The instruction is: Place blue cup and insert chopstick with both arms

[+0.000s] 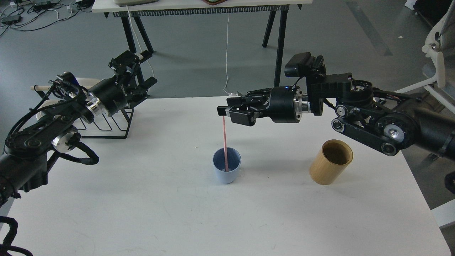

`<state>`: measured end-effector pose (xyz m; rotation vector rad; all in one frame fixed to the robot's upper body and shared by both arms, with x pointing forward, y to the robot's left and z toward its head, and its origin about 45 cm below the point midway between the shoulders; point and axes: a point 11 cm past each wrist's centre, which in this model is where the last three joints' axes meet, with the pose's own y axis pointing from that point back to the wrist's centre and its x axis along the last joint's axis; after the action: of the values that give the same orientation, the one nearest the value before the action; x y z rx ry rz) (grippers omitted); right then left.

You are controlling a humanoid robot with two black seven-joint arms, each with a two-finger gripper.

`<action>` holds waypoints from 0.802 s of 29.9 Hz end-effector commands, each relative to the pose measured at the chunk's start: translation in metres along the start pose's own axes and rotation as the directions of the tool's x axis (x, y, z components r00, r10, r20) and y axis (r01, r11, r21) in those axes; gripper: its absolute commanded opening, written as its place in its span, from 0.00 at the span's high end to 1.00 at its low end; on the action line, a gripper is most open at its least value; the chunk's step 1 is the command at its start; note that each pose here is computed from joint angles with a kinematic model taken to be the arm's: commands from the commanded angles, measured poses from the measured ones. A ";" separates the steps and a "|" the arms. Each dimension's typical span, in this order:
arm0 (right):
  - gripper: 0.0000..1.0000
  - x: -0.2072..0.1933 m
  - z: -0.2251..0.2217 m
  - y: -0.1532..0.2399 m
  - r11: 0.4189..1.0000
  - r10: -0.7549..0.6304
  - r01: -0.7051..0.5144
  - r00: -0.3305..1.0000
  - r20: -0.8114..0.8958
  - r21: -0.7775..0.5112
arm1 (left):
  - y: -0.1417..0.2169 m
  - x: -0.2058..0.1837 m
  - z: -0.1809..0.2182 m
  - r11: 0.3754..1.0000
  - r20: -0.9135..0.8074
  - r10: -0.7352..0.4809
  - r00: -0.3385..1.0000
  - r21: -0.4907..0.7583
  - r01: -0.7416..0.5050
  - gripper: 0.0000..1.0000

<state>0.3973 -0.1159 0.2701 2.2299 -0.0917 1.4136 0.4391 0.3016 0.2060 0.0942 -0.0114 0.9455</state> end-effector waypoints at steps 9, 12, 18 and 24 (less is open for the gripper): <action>0.01 0.062 0.006 0.042 0.947 0.305 -0.321 0.903 0.303 0.001 | -0.003 -0.003 0.001 1.000 -0.004 -0.006 1.000 -0.006 0.006 0.06; 0.01 0.084 0.022 0.071 0.866 0.458 -0.497 0.742 0.490 -0.056 | -0.004 -0.005 0.002 1.000 -0.005 -0.014 1.000 -0.011 0.013 0.06; 0.01 0.090 0.058 0.129 0.629 0.554 -0.736 0.199 0.808 -0.250 | -0.009 -0.004 0.015 0.998 -0.020 -0.005 1.000 -0.058 0.003 0.06; 0.01 0.039 0.085 0.150 0.528 0.497 -0.738 -0.132 0.858 -0.420 | -0.011 0.008 0.044 0.984 -0.069 0.042 0.997 -0.173 -0.053 0.06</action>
<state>0.4444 -0.2582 0.3533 3.0414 -1.6796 0.1241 0.4507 0.2928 0.2393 -0.0550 -0.0303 0.9682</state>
